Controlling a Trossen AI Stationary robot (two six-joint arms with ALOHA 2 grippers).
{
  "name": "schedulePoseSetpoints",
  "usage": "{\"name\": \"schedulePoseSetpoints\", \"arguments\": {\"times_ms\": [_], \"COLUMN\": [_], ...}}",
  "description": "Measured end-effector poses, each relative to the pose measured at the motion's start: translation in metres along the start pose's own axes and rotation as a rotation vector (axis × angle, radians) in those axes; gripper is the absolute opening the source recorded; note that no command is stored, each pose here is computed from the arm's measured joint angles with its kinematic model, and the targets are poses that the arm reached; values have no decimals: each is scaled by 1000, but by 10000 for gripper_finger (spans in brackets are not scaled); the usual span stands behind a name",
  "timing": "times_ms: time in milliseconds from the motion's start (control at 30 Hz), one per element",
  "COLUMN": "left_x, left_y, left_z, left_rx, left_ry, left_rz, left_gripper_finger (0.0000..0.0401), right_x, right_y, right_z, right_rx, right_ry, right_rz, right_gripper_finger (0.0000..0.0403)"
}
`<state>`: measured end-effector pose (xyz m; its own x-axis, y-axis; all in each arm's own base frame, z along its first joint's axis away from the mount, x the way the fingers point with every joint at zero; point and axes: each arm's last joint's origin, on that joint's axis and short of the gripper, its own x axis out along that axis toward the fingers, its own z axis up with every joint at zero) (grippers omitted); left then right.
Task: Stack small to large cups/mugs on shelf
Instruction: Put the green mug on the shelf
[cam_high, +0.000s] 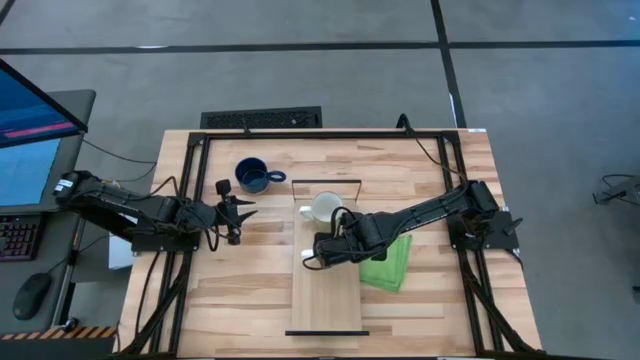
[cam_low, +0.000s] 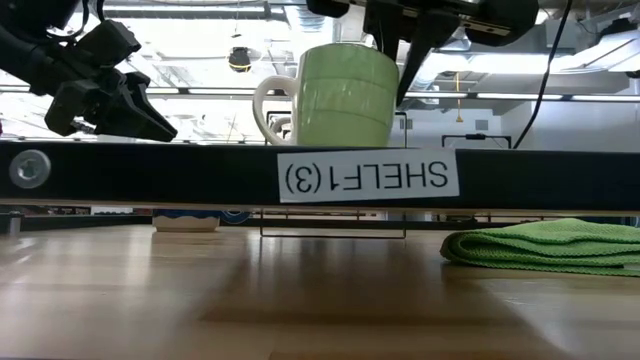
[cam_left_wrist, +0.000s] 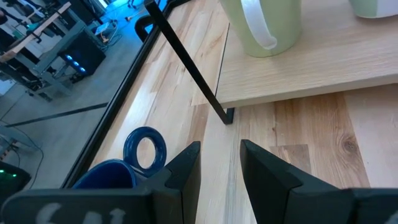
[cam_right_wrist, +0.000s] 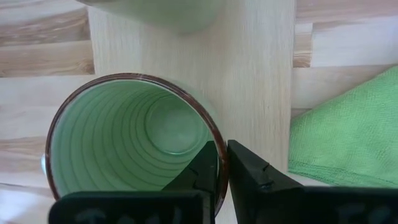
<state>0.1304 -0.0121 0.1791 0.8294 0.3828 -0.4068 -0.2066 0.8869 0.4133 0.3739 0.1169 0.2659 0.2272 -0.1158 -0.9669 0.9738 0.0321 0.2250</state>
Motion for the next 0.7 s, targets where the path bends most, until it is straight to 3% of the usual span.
{"name": "schedulePoseSetpoints", "arguments": {"times_ms": [700], "left_x": [0], "left_y": [0], "left_z": [0], "left_rx": [-1], "left_ry": [-1], "left_rz": [1], "left_gripper_finger": [105], "right_x": [4], "right_y": [-5], "right_z": [0], "right_rx": [16], "right_ry": [-9], "right_rz": [-36], "right_gripper_finger": [52]}}
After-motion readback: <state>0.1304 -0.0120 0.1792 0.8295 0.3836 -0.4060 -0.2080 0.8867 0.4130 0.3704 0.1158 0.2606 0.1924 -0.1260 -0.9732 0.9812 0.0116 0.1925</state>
